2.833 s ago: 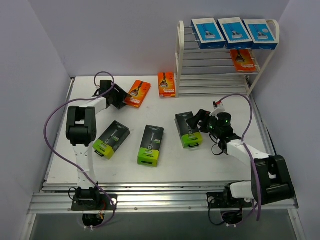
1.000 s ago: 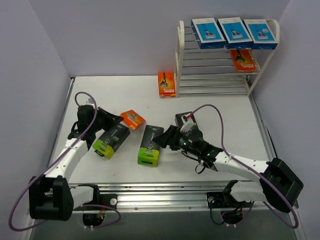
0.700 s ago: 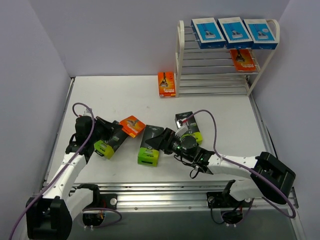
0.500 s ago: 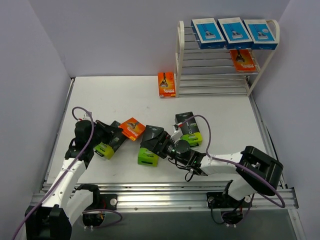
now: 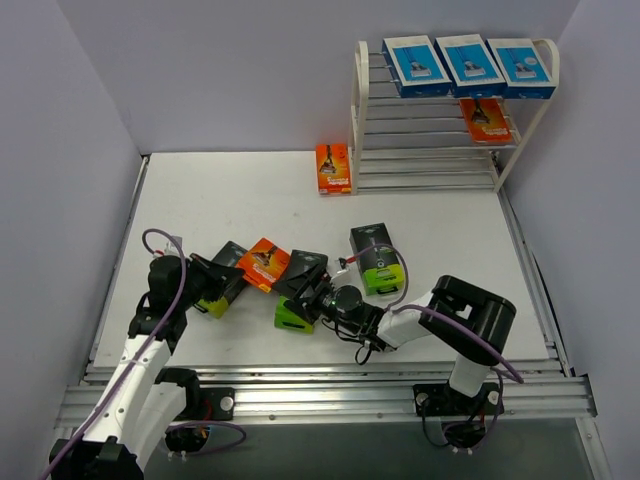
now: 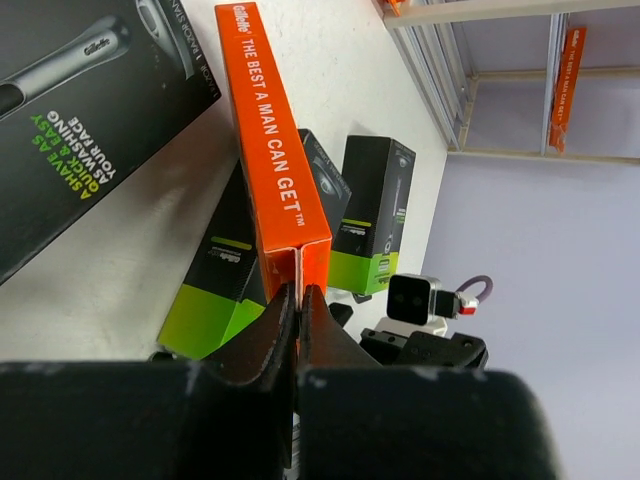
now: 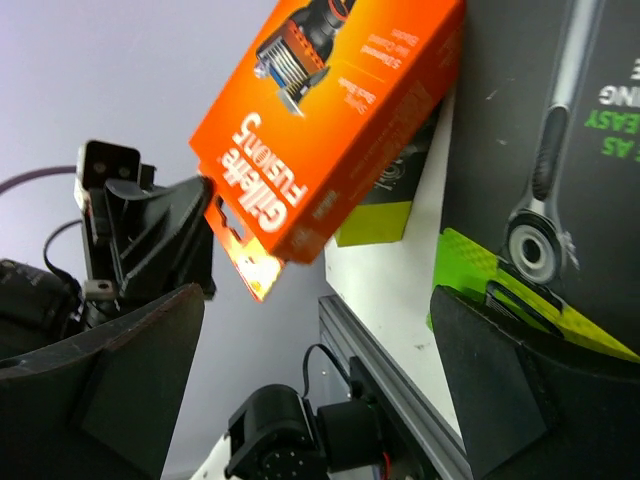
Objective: Place and organize the shaving razors onto the shelf
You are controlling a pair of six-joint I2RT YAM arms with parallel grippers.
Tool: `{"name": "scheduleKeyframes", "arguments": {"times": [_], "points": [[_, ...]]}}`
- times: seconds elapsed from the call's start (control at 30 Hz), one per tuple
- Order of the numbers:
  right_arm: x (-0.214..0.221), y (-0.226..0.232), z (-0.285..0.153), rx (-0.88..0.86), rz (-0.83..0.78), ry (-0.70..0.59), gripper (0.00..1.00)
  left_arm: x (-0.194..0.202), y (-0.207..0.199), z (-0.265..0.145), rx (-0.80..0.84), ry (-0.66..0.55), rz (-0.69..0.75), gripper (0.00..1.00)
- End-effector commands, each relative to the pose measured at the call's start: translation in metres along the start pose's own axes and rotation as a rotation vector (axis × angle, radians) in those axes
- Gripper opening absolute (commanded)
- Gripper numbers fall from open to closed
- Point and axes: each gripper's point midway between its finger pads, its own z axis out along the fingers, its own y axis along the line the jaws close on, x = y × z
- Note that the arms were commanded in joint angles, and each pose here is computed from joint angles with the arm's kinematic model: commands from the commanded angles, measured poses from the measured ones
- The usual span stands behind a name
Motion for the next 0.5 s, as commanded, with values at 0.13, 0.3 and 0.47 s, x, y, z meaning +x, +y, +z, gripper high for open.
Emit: {"name": "scheduleKeyframes", "arguments": {"times": [0.13,0.3,0.47], "points": [[-0.009,0.06,0.022,-0.22,0.107,-0.033,0.92,0.024,0.009,-0.006,0.013,0.076,-0.035,0.02],[-0.013,0.062,0.032,-0.239,0.136,-0.034,0.92,0.032,0.018,-0.007,0.005,0.097,-0.048,0.02],[-0.014,0.061,0.039,-0.241,0.155,-0.034,0.88,0.04,0.02,-0.009,0.012,0.126,-0.065,0.02]]}}
